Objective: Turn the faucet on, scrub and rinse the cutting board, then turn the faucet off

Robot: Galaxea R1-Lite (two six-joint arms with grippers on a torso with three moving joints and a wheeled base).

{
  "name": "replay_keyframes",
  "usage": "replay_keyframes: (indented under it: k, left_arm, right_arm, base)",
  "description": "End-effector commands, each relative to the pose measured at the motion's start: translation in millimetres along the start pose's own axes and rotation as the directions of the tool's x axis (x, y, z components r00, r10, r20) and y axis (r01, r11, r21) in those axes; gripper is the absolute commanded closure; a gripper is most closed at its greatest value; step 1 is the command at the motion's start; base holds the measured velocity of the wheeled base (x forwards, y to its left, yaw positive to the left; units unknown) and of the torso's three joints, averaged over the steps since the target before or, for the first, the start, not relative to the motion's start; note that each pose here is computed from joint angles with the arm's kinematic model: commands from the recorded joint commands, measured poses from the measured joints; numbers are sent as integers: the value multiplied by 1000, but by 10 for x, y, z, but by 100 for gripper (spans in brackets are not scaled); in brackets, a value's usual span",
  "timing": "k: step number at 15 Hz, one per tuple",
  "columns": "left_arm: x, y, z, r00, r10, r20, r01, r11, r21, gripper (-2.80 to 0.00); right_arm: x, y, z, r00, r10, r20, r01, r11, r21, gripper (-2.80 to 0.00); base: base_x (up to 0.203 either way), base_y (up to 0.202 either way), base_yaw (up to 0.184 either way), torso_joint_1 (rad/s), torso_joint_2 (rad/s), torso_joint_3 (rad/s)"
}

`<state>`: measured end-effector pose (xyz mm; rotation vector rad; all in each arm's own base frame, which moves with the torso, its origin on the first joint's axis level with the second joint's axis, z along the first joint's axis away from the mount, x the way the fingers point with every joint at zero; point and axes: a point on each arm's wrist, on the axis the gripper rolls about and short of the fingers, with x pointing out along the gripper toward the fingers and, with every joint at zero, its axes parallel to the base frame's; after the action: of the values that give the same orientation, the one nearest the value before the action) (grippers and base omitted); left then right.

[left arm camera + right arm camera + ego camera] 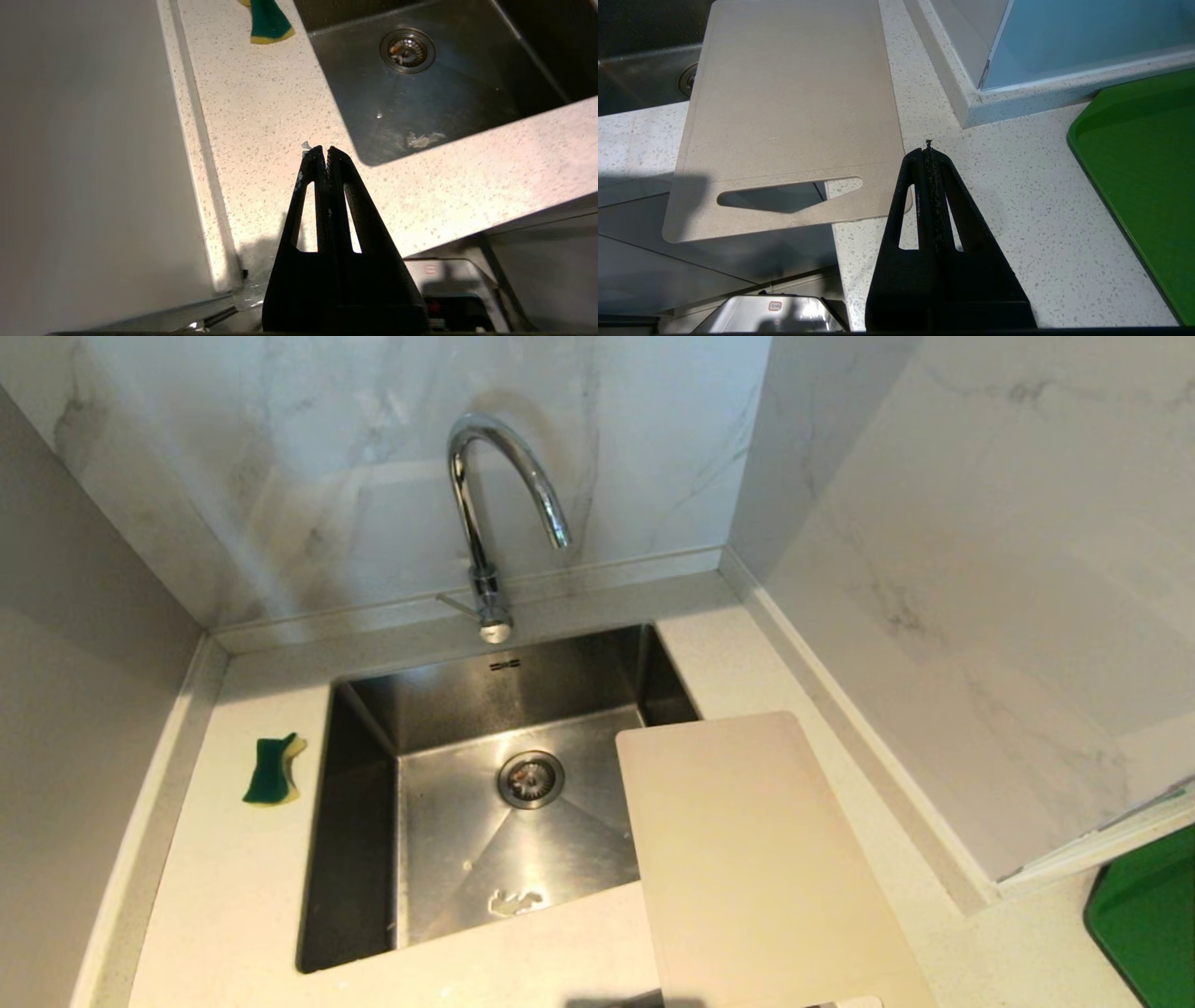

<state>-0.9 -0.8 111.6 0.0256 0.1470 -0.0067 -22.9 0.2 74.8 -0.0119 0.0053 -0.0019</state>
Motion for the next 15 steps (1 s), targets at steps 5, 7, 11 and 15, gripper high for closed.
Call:
replay_keyframes:
  k: [5, 7, 11, 15]
  left_arm:
    - [-196, 2, -301, 972, 27, 233, -51, 994, 96, 0]
    - [-164, -3, -379, 987, 5, 159, -11, 999, 36, 0]
    - [-160, -4, -402, 991, 4, 137, -2, 1000, -17, 0]
    - [-161, -3, -400, 990, 5, 139, -2, 1000, -26, 0]
  right_arm:
    - [1, 0, 0, 1000, 0, -1, 0, 1000, 0, 0]
    - [1, 0, 0, 1000, 0, -1, 0, 1000, 0, 0]
    - [1, 0, 0, 1000, 0, -1, 0, 1000, 0, 0]
    - [1, 0, 0, 1000, 0, -1, 0, 1000, 0, 0]
  base:
    - [0, 0, 0, 0, 0, 0]
    - [0, 0, 0, 0, 0, 0]
    - [0, 0, 0, 0, 0, 0]
    - [0, 0, 0, 0, 0, 0]
